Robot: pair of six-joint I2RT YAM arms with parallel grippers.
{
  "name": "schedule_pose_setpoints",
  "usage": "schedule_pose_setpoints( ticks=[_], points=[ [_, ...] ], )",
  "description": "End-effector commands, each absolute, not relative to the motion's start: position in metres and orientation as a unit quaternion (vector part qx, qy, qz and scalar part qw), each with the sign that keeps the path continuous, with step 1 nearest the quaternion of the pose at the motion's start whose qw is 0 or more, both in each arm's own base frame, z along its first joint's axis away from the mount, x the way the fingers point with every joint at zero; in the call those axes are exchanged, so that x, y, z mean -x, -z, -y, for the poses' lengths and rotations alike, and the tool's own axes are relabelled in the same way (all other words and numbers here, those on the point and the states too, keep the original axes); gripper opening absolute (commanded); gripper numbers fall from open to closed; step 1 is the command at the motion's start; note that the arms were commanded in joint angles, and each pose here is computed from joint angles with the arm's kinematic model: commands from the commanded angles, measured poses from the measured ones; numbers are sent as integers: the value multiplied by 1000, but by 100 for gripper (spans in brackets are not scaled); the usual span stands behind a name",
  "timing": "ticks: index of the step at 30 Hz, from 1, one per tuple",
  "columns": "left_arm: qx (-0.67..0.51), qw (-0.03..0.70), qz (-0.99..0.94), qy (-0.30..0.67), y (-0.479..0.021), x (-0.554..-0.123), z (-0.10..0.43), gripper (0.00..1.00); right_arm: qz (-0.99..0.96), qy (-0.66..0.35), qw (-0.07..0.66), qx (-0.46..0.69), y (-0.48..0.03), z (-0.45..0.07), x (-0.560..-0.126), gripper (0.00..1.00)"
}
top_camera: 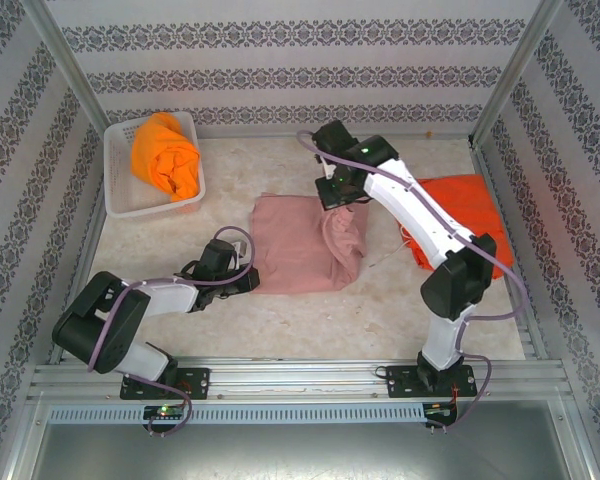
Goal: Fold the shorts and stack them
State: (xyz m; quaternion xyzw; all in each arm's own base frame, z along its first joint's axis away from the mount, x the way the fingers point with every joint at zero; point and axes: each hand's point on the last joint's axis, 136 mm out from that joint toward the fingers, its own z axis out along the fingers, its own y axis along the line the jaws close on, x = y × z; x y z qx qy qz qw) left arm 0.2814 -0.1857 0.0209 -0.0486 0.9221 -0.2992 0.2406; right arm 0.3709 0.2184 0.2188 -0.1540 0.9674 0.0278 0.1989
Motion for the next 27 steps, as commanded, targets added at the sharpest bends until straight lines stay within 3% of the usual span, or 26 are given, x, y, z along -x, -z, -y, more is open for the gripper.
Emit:
schedule_pose_setpoints(
  ticks=[1,16,18,21,24,27],
  points=[
    [60,225,-926,298,-8,-276,182,0,-968,-54,192,153,-218,-245,-371,0],
    [60,228,-923,305,-9,-278,184,0,-966,-148,127,170,-166,-359,-369,3],
    [60,238,-916,316,-16,-280,186,6,-960,-194,111,168,-164,-383,-366,16],
    [60,272,-901,334,-38,-283,186,27,-939,-296,83,155,-184,-418,-363,52],
    [66,311,-886,338,-67,-283,179,48,-922,-344,106,141,-219,-420,-372,71],
    [73,347,-877,325,-94,-278,165,62,-912,-357,157,132,-258,-399,-378,89]
  ],
)
